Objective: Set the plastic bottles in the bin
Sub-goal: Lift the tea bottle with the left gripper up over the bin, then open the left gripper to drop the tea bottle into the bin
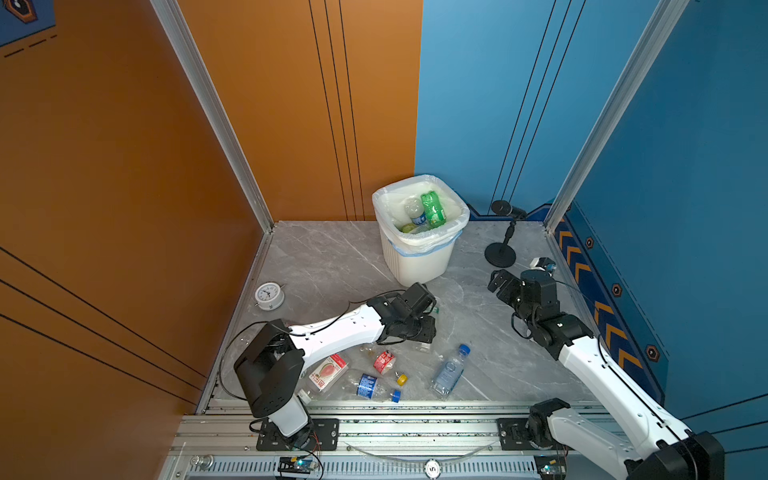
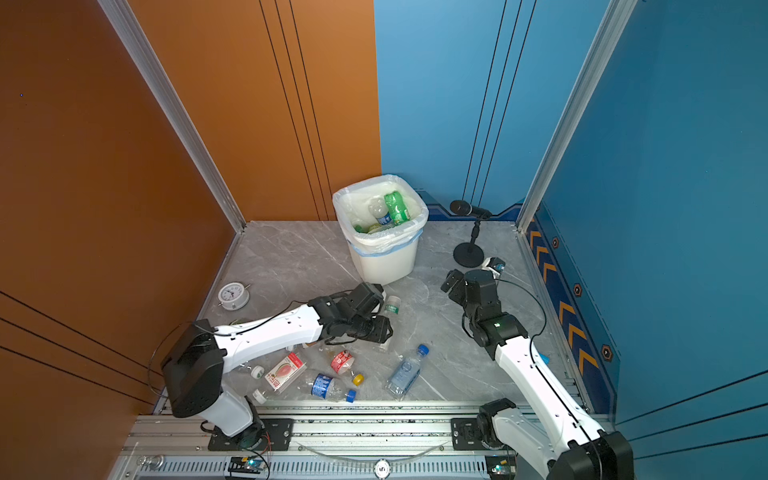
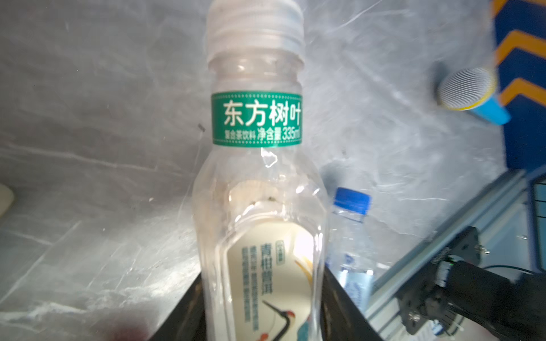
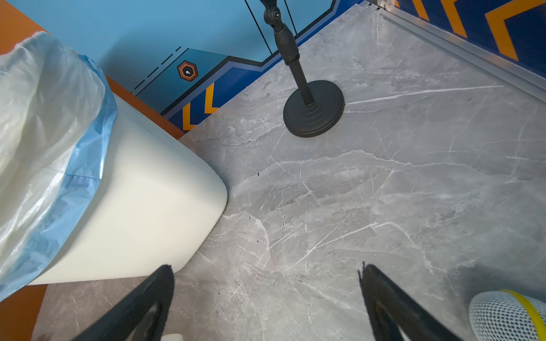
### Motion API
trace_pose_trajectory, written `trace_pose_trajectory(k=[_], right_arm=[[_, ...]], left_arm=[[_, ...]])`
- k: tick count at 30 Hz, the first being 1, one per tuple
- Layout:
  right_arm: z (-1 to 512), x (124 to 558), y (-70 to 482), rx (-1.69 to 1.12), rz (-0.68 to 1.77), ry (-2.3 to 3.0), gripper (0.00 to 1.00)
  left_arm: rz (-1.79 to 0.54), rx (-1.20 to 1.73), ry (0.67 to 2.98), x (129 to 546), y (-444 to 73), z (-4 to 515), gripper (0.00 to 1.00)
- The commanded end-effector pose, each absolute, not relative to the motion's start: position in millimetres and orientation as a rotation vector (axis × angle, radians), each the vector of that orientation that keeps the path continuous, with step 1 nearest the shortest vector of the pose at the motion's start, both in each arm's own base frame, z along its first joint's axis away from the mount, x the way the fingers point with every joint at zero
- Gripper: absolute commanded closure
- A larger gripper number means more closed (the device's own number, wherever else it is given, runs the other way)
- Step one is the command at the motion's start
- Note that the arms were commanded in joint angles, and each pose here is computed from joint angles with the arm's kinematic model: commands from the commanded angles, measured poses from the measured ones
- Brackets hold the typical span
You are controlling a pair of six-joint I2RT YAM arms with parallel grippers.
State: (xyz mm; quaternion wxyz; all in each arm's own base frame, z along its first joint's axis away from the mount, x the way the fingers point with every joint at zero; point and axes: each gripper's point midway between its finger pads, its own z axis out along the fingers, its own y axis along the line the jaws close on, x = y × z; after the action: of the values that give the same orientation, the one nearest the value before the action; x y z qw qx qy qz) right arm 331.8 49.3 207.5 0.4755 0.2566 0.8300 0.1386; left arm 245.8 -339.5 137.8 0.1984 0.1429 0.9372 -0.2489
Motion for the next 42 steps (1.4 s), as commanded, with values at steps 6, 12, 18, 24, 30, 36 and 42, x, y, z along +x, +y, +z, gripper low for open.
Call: trace_pose_trajectory(k=[6,12,18,24,30,36,42], right_arm=[[208,330,47,0.650,0.359,2.013,0.00],[211,328,45,0.649,0.360,2.007,0.01],[216,326,44,0.648,0.362,1.995,0.00],[217,326,42,0.651,0.364,1.993,0.00],[219,326,41,0.652,0.363,1.991,0.00],[218,325,40,0.654,0.363,1.993,0.00],[218,323,39,0.655,0.363,2.005,0.00]], left_arm=[[-0.780,0.565,2.124,278,-346,289,0.51],[-0.704,0.559,1.902,311,-331,365,0.50],[-0.635,0.465,1.743,358,-307,421,0.50],[-0.589,0.355,1.666,413,-284,444,0.50],[-0.561,0.281,1.697,462,-270,434,0.51],[-0.592,0.223,1.782,494,-259,401,0.38],[-0.597,0.167,1.830,491,-243,393,0.02]])
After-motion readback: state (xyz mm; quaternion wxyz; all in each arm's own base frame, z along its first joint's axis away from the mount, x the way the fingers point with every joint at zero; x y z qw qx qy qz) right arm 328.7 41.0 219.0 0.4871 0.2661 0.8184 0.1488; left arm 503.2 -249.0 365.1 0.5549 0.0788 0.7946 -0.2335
